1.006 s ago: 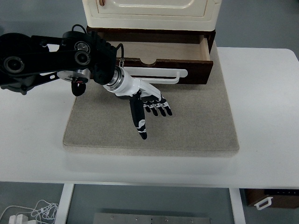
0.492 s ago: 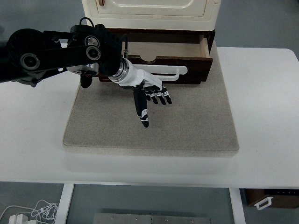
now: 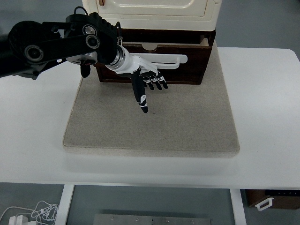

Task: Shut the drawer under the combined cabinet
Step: 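Push the drawer front with the left hand toward the cabinet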

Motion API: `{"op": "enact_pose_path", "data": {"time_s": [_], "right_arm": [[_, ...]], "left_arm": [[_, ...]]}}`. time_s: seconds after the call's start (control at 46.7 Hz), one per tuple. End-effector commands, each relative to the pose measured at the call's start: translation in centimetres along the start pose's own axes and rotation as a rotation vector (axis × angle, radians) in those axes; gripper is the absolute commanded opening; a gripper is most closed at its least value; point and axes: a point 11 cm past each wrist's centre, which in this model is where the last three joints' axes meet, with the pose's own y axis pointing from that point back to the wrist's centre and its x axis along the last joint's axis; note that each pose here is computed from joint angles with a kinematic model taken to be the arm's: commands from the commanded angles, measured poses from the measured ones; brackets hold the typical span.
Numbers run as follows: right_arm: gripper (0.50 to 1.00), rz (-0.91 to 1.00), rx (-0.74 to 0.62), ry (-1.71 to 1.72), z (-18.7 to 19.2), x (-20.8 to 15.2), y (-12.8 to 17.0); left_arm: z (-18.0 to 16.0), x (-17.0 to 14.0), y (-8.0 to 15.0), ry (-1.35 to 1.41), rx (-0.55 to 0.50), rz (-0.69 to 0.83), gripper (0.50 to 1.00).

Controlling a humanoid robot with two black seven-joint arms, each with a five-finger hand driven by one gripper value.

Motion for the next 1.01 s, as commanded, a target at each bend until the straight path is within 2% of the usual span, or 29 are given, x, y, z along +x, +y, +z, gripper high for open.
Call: {"op": "enact_pose_path", "data": {"time_s": [0.0, 0.514, 0.984], "right_arm": [[0.952, 0.001, 0.000, 0.000, 0.0, 0.0, 0.0], [0.952, -0.001, 0.000, 0.000, 0.0, 0.0, 0.0], [0.952, -0.001, 0.000, 0.000, 0.0, 0.0, 0.0]], "left_arm": [[-0.2, 0.5, 0.1, 0.010, 0.003, 0.012, 1.000], [-2.0, 3.1, 0.0, 0.074, 0.033, 0.082, 1.000], [-2.4, 3.8, 0.2, 0.094, 0.030, 0.104, 1.000]]}}
